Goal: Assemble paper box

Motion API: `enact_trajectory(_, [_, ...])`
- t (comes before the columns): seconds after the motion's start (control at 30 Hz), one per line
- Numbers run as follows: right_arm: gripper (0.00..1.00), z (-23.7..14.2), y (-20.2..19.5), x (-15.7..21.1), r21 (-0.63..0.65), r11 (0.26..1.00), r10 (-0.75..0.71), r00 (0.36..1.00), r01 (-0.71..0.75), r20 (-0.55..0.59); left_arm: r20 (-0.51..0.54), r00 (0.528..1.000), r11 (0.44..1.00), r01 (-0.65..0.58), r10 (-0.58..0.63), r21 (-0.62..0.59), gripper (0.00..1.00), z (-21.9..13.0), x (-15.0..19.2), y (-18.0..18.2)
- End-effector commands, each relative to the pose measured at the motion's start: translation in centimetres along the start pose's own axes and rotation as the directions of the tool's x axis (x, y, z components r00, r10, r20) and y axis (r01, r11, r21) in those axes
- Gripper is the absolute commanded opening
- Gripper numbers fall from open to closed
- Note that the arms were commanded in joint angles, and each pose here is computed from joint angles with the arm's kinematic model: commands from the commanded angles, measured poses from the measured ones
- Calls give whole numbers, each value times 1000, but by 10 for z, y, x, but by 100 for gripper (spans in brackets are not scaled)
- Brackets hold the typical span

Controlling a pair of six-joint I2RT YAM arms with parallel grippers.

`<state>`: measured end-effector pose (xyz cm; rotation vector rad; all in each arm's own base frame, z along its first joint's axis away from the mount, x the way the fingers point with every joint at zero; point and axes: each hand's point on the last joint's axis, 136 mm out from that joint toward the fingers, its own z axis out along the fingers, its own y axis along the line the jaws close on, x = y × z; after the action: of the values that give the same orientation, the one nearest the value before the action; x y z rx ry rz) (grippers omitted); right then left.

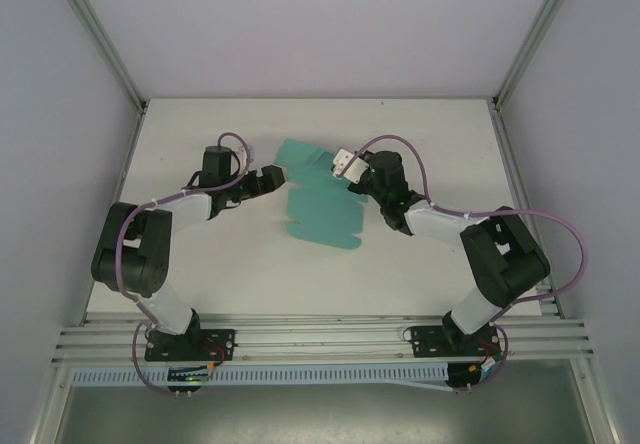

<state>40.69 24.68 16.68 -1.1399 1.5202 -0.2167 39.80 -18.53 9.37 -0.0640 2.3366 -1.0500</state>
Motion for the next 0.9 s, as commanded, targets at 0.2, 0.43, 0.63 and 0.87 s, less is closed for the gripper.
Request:
enact_trajectory(0.2, [0, -3, 7, -19, -31, 994, 108, 992, -106, 68, -60, 989, 962, -114, 133, 249, 89, 25, 13, -50])
enact_trajectory(0.43, [0, -5, 13, -33, -45, 987, 156, 982, -152, 106, -115, 981, 966, -129, 158, 223, 82, 54, 18, -54])
enact_trajectory(0.63, [0, -6, 9, -39, -32, 985, 175, 978, -172, 118, -90, 982, 971, -150, 169, 185, 56, 61, 17, -55])
enact_trajectory(0.87, [0, -8, -1, -44, 3, 959, 280, 947, -284, 155, -87, 989, 959, -91, 119, 267, 62, 60, 26, -62])
